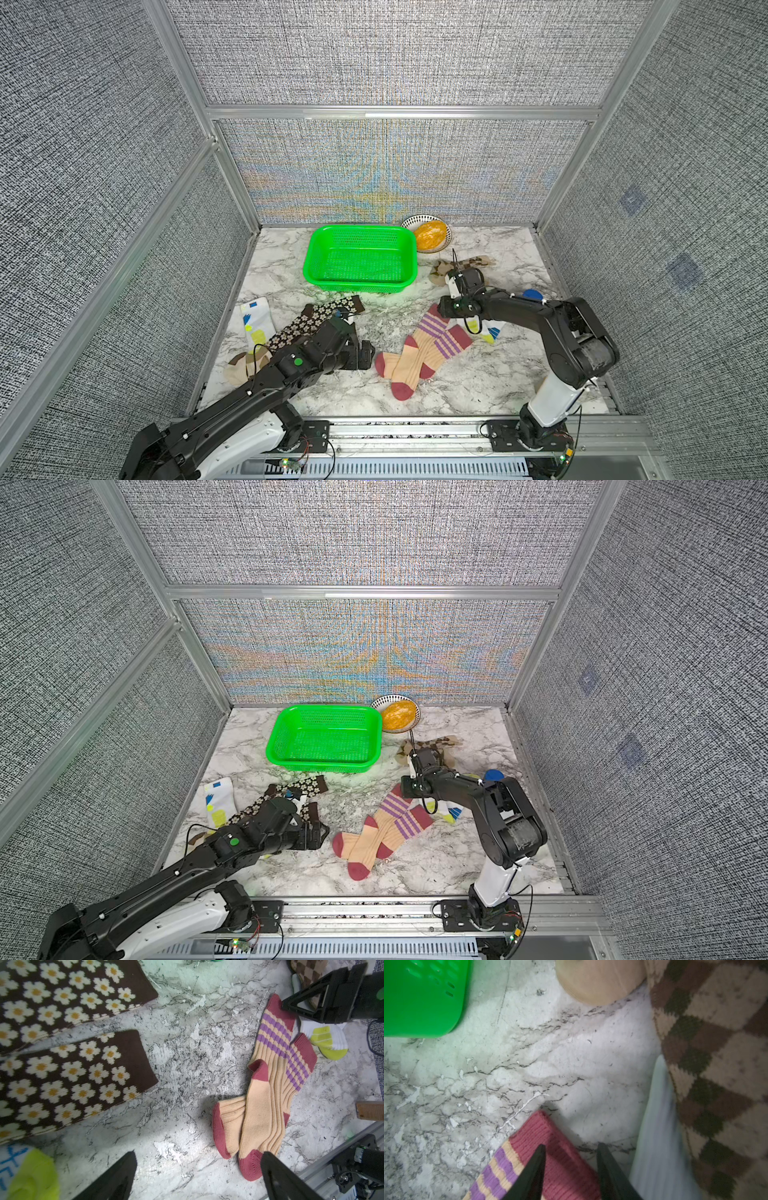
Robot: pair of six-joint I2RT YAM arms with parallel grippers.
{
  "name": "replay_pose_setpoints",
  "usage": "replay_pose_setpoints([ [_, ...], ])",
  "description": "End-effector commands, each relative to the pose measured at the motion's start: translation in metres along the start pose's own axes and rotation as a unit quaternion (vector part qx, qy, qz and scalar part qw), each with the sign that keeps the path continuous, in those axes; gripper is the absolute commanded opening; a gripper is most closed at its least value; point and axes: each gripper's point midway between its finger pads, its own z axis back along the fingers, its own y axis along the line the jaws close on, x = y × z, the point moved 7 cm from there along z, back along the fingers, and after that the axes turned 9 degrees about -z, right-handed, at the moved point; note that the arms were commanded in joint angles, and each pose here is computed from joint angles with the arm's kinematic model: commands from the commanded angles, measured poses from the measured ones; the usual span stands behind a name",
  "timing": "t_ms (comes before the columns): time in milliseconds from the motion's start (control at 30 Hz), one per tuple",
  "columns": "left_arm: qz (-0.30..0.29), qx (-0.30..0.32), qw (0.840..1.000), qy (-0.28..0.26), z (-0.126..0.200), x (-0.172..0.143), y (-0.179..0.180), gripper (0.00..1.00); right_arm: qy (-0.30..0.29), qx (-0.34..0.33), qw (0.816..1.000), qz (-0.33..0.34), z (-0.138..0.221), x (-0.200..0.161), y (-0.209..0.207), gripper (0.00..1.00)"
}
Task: Place the socks together as a pair
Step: Adjust the sock at the center of the board.
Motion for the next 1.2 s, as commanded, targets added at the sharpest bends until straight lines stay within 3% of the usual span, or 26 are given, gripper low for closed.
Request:
replay_pose_setpoints([
  [0,-0.005,-0.001,1.0,-0.013,0.001,0.004,-0.001,0.96,0.039,0.01,0.999,0.012,-0.005,-0.017,-0.001,0.25],
  [100,-0.005,0.003,1.0,-0.015,0.003,0.004,0.0,0.96,0.032,0.037,0.999,0.022,0.001,-0.016,0.006,0.03],
  [133,-0.004,0.007,1.0,-0.015,0.004,0.004,0.001,0.96,0.021,0.052,0.998,0.03,0.006,-0.012,0.013,0.0],
  [400,0.016,0.036,0.998,-0.055,0.024,0.004,0.011,0.96,-0.049,0.151,0.976,0.151,0.061,0.01,0.087,0.0],
  [567,0.036,0.074,0.992,-0.095,0.052,0.003,0.025,0.96,-0.067,0.234,0.938,0.247,0.098,0.008,0.146,0.0],
  [700,0.042,0.103,0.987,-0.116,0.079,0.004,0.032,0.96,-0.098,0.289,0.893,0.331,0.127,0.014,0.206,0.0],
  [867,0.044,0.118,0.981,-0.15,0.113,0.011,0.035,0.96,-0.139,0.336,0.847,0.388,0.164,0.034,0.267,0.0],
  [1000,0.038,0.11,0.979,-0.166,0.125,0.016,0.032,0.96,-0.163,0.35,0.818,0.426,0.182,0.037,0.287,0.0],
  [1167,0.028,0.107,0.981,-0.157,0.119,0.019,0.029,0.96,-0.174,0.356,0.8,0.451,0.182,0.023,0.284,0.0],
])
